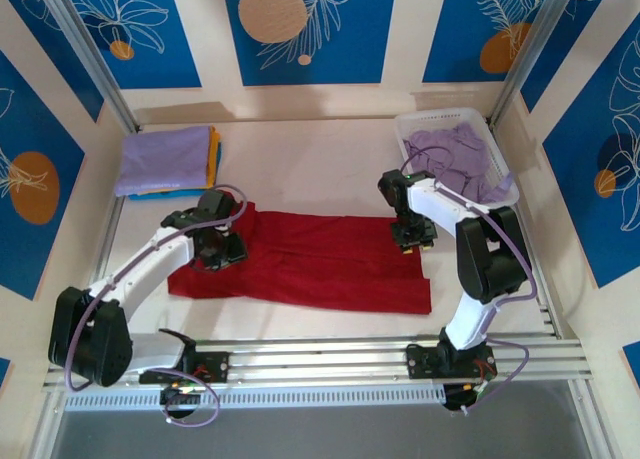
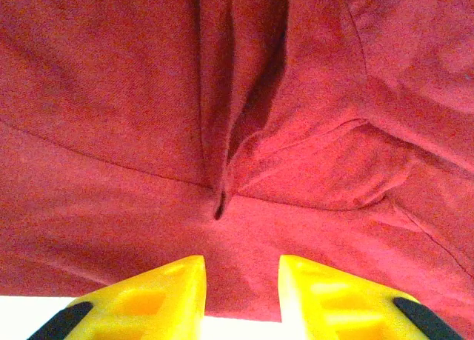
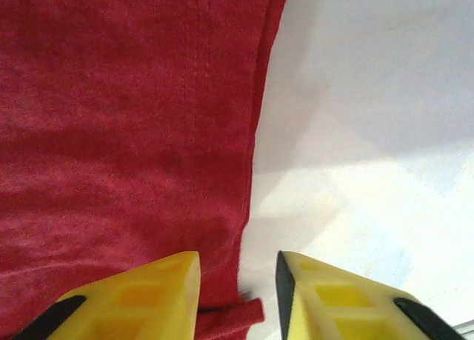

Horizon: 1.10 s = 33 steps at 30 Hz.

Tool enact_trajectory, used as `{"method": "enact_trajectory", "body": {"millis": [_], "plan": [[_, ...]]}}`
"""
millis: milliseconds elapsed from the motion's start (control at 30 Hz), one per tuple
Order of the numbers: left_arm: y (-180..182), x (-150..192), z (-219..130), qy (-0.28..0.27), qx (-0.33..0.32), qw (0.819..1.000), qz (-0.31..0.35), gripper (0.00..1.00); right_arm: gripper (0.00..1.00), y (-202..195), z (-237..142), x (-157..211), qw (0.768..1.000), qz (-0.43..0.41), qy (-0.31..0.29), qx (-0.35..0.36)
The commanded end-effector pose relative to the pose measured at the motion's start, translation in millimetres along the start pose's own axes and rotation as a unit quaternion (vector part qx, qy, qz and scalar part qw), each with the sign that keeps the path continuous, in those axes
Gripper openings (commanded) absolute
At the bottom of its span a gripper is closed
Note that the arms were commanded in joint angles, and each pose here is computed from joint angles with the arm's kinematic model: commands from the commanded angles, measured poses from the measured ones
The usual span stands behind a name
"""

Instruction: Fold and stack the t-shirts

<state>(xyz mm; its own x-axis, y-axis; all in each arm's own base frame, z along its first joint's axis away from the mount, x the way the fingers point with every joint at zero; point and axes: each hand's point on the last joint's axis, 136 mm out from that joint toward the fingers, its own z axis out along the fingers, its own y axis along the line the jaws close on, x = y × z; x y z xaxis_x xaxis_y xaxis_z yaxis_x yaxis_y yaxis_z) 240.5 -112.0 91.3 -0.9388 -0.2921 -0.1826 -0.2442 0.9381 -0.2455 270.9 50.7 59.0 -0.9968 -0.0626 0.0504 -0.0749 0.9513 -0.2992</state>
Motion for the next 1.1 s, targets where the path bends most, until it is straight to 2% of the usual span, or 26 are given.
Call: {"method": "enact_trajectory", "body": {"millis": [0, 167, 333, 533, 800, 1067], "plan": [[3, 2, -10, -0.012, -0.007, 1.000, 0.006, 0.34, 0.38, -2, -23, 12, 1.000, 0.007, -0.012, 0.000], [2, -6, -23, -0.023, -0.007, 1.000, 0.013, 0.38, 0.38, 13, -58, 7, 0.997, 0.014, -0.057, -0.049], [-7, -27, -27, -0.031, 0.009, 0.999, 0.018, 0.45, 0.39, 48, -83, -3, 0.985, 0.017, -0.105, -0.137], [-15, -64, -27, -0.035, 0.013, 0.999, 0.032, 0.47, 0.39, 89, -90, -10, 0.972, 0.025, -0.109, -0.208], [-32, -118, -10, -0.033, -0.016, 0.996, 0.081, 0.45, 0.38, 117, -86, -13, 0.970, 0.011, -0.087, -0.226], [-40, -155, 14, -0.024, -0.056, 0.992, 0.110, 0.42, 0.38, 131, -89, -17, 0.968, 0.000, -0.079, -0.238]]}}
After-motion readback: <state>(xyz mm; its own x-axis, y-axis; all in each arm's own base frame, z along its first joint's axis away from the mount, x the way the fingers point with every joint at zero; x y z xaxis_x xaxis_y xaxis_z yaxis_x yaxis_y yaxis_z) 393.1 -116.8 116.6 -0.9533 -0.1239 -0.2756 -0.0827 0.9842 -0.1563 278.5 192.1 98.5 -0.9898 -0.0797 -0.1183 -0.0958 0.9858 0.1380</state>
